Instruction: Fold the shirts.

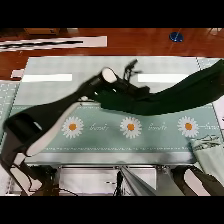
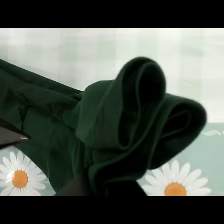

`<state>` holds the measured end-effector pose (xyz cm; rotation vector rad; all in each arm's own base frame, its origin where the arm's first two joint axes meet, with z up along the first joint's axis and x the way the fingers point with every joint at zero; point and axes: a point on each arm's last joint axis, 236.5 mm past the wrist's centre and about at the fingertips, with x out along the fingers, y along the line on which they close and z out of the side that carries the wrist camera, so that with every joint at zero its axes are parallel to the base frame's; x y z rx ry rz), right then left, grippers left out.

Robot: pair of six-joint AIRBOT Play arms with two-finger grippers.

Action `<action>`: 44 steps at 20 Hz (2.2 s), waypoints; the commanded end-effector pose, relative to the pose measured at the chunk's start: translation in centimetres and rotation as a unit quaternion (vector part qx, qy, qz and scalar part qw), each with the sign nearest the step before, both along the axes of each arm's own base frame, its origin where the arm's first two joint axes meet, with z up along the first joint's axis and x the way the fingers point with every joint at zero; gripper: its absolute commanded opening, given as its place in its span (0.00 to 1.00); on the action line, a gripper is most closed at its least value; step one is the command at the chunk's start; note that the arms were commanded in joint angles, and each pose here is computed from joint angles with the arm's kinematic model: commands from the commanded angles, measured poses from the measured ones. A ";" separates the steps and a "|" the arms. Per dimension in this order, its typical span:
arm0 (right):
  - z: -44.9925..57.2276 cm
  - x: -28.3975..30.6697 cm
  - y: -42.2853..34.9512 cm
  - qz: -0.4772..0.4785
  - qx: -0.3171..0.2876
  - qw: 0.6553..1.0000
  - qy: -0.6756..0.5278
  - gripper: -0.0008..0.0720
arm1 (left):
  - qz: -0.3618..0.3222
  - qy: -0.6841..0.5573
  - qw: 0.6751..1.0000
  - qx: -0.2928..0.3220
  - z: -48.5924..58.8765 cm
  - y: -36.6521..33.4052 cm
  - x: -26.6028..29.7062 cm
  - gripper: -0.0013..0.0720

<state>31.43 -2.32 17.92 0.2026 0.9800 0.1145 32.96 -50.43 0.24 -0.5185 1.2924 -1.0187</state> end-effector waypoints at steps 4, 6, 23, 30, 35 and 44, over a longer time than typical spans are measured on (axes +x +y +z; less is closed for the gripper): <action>1.0 -3.2 0.7 -0.004 -0.004 1.000 0.014 0.05 | 0.004 0.057 0.998 -0.015 -4.4 -4.9 -4.1 0.05; 1.4 -3.9 1.0 -0.002 -0.006 1.000 0.012 0.05 | 0.015 0.080 0.996 -0.024 -5.1 -5.9 -4.7 0.05; 0.1 -2.6 -0.1 -0.047 -0.004 0.999 -0.013 0.05 | -0.072 -0.065 0.995 -0.023 9.1 7.6 3.7 0.05; -5.7 0.3 4.1 -0.038 0.065 0.997 -0.018 0.05 | 0.044 -0.216 0.975 -0.025 25.0 23.4 7.0 0.05; -8.6 5.1 11.6 0.002 0.101 0.994 -0.037 0.05 | 0.073 -0.254 0.964 -0.007 29.3 29.3 4.7 0.05; -16.9 9.9 27.9 0.016 0.212 0.977 -0.029 0.05 | 0.027 -0.250 0.968 0.001 29.7 28.8 1.2 0.05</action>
